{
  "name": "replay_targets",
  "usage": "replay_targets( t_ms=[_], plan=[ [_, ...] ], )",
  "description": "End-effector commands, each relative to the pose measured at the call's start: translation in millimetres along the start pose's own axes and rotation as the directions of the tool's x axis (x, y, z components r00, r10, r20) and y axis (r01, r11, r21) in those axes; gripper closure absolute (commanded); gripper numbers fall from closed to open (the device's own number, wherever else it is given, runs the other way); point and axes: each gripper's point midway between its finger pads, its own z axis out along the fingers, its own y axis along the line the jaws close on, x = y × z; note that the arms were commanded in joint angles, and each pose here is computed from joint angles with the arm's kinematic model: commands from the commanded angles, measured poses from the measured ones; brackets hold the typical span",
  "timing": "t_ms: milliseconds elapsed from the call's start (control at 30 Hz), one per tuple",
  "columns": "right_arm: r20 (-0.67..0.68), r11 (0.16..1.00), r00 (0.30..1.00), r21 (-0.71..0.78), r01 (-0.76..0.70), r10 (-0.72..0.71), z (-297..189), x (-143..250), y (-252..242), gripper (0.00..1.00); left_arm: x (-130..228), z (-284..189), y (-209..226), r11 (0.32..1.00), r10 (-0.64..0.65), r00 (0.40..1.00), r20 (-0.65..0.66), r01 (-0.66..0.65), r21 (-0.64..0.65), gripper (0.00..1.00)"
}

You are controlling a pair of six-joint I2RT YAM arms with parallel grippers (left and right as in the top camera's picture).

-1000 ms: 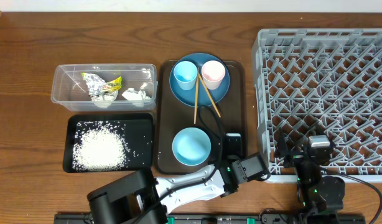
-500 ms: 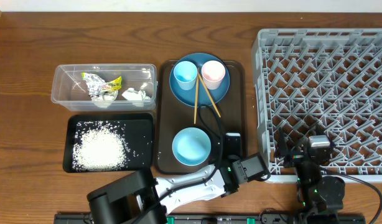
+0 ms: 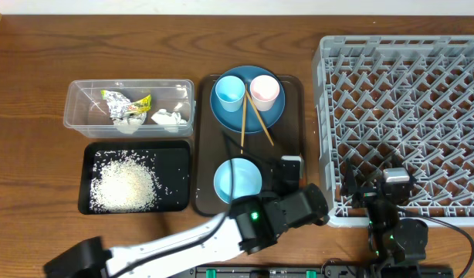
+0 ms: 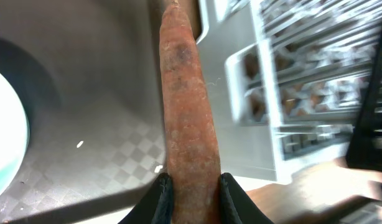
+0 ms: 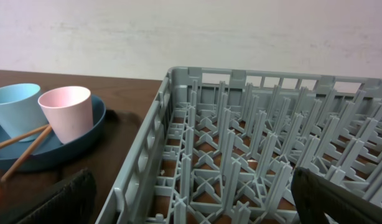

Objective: Sort waste into correct bins and load items into the dishwasher rack
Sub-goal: 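Grasp the orange carrot on the brown tray with the left gripper, then carry the carrot left and drop it onto the black tray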

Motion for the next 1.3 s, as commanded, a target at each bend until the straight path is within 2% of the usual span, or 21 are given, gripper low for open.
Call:
replay_targets(
  t_ms=[0, 233, 367, 500, 733, 1000, 1067, 1267],
  plan=[
    [-0.007, 1.000, 1.000, 0.021, 0.010, -0.010, 0.1, 1.9, -4.9, 0.01, -20.6, -22.7, -5.1, 0.999, -0.021, 0.999, 0.041, 0.019, 0.045, 0.79],
    [-0.007, 1.000, 1.000, 0.021, 0.010, -0.010, 0.1, 1.9, -4.9, 0.01, -64.5, -60.5, 32.9, 0.992, -0.125, 0.984, 0.126, 0.125, 0.010, 0.79],
    [-0.007, 1.000, 1.000, 0.021, 0.010, -0.010, 0.1, 1.9, -5.0, 0.01, -93.4, -84.9, 88.9, 0.966, -0.209, 0.954, 0.214, 0.235, -0.105, 0.79],
    [-0.007, 1.000, 1.000, 0.021, 0.010, -0.010, 0.1, 1.9, -4.9, 0.01, -111.0, -115.0, 162.4, 0.885, -0.302, 0.901, 0.313, 0.386, -0.259, 0.79],
    [-0.007, 1.000, 1.000, 0.021, 0.010, -0.010, 0.1, 1.9, -5.0, 0.01, -100.3, -144.0, 263.1, 0.659, -0.457, 0.789, 0.410, 0.610, -0.440, 0.80],
    [-0.007, 1.000, 1.000, 0.021, 0.010, -0.010, 0.1, 1.9, -5.0, 0.01, -81.6, -132.7, 315.2, 0.503, -0.540, 0.691, 0.480, 0.723, -0.475, 0.81],
    [-0.007, 1.000, 1.000, 0.021, 0.010, -0.010, 0.1, 1.9, -5.0, 0.01, -76.2, -127.7, 321.4, 0.478, -0.561, 0.667, 0.490, 0.744, -0.466, 0.81],
    [-0.007, 1.000, 1.000, 0.021, 0.010, -0.010, 0.1, 1.9, -5.0, 0.01, -71.1, -106.8, 326.3, 0.493, -0.582, 0.653, 0.485, 0.758, -0.428, 0.81]
  ],
)
